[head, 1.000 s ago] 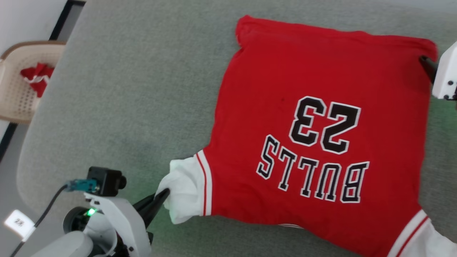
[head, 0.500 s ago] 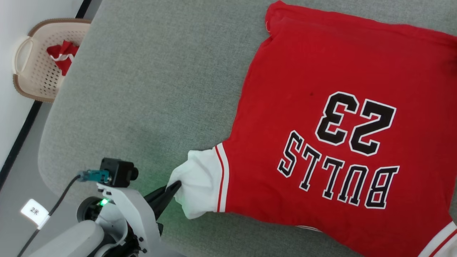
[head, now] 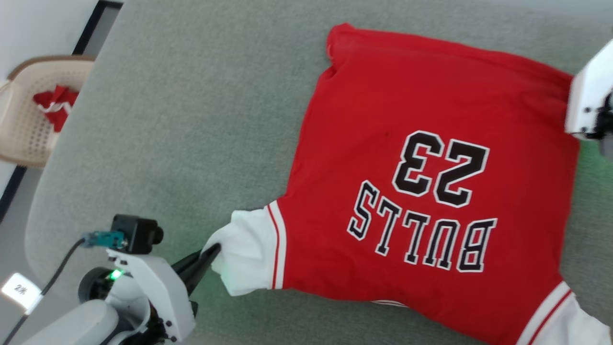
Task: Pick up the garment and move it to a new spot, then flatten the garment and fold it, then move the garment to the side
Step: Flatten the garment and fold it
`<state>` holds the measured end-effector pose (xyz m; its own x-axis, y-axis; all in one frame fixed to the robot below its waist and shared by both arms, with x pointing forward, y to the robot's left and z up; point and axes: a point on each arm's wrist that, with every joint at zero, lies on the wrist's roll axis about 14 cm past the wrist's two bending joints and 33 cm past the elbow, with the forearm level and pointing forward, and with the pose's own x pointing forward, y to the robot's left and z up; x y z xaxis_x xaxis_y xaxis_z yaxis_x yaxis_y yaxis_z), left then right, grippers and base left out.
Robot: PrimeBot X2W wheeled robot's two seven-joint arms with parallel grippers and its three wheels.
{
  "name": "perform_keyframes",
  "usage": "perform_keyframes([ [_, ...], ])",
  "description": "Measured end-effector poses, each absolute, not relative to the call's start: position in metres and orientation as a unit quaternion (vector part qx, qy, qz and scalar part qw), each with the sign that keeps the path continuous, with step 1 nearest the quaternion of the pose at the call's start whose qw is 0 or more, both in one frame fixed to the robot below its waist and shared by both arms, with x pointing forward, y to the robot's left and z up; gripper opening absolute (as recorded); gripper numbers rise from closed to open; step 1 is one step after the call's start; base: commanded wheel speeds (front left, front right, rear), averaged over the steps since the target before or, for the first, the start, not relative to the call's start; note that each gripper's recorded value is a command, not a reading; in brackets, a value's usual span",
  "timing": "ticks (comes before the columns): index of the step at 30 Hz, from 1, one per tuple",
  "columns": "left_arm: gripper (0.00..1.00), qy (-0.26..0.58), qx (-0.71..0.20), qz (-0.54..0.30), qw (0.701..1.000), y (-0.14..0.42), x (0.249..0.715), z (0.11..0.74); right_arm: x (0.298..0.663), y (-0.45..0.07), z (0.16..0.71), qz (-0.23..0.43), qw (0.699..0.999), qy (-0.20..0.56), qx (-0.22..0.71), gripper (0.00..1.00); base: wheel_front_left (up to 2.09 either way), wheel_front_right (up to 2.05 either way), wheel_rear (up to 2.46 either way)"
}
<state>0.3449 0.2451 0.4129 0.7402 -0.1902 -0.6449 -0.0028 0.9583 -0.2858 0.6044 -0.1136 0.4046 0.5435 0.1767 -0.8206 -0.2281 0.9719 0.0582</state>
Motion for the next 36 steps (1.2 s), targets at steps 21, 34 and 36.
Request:
perform_keyframes([
  [21,0.00,0.323,-0.110,-0.120,0.932,0.208,0.355,0.448,0.446,-0.166,0.441,0.189,0.872,0.452,-0.007,0.00,0.00,0.00,0.00],
  [34,0.00,0.315,-0.110,-0.144,0.932,0.193,0.359,0.451,0.336,-0.184,0.395,0.120,0.850,0.506,0.080,0.00,0.00,0.00,0.00],
  [36,0.00,0.317,-0.113,-0.146,0.930,0.191,0.359,0.449,0.336,-0.184,0.386,0.109,0.855,0.501,0.084,0.00,0.00,0.00,0.00],
])
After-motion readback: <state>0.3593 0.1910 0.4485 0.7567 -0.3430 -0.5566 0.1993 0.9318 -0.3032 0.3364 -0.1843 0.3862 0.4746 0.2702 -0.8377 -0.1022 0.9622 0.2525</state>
